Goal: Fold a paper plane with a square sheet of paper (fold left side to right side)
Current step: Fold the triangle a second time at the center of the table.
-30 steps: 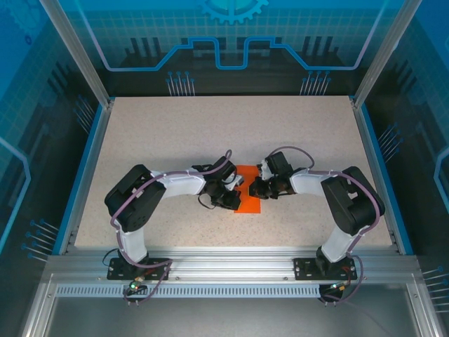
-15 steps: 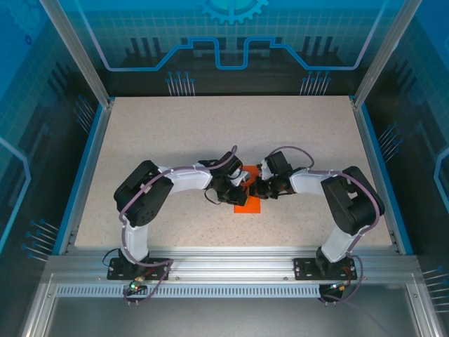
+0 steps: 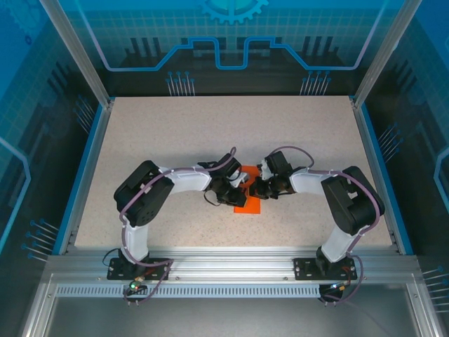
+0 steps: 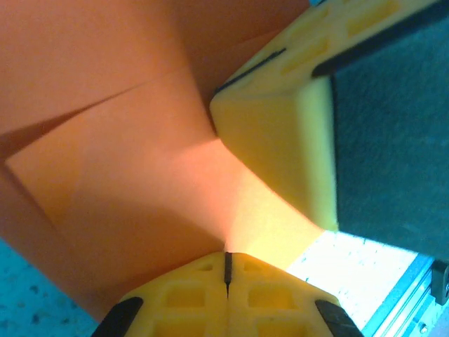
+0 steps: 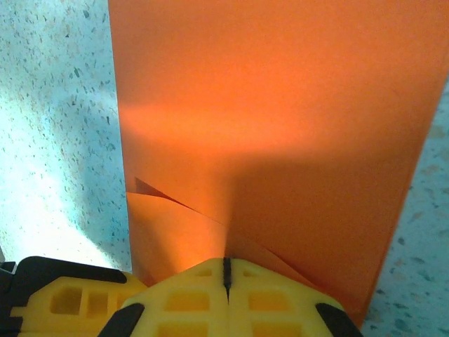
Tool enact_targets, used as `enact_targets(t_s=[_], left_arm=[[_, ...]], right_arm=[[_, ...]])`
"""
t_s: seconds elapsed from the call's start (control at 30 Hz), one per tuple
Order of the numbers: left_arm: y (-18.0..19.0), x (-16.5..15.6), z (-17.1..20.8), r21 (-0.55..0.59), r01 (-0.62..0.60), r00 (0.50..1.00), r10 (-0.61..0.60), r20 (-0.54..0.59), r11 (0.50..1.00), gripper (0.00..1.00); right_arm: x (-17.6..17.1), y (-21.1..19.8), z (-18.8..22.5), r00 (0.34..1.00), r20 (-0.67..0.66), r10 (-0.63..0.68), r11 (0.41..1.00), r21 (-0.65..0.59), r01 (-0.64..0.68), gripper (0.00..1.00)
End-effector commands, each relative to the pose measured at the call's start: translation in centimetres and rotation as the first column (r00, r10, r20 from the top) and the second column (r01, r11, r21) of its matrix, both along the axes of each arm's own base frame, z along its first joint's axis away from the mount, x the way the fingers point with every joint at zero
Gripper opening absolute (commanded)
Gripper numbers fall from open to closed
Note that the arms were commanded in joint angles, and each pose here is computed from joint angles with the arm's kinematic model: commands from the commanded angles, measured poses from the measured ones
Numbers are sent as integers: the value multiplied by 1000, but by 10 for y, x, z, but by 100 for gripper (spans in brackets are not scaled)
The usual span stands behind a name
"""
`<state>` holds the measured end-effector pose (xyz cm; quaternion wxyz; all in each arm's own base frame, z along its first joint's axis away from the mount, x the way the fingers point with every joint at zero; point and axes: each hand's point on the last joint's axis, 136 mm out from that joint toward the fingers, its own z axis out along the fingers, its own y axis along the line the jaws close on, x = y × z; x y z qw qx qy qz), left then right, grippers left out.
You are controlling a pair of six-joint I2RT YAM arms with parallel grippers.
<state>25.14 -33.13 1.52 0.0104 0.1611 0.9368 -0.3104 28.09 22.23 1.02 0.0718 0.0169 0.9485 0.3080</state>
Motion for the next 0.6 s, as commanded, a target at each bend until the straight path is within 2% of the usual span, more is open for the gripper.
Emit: enact_targets(t_s=[0.0,0.57], left_arm=[[24,-22,-11,74,-27,996,33,-79,997,0],[58,-39,-21,118,-81,990,94,-110,990,0]], right_arm=[[-20,-25,-28,994,-110,-23,993,-119,10,4],[-18,-35,-34,990,-137,-36,987,-158,14,4]])
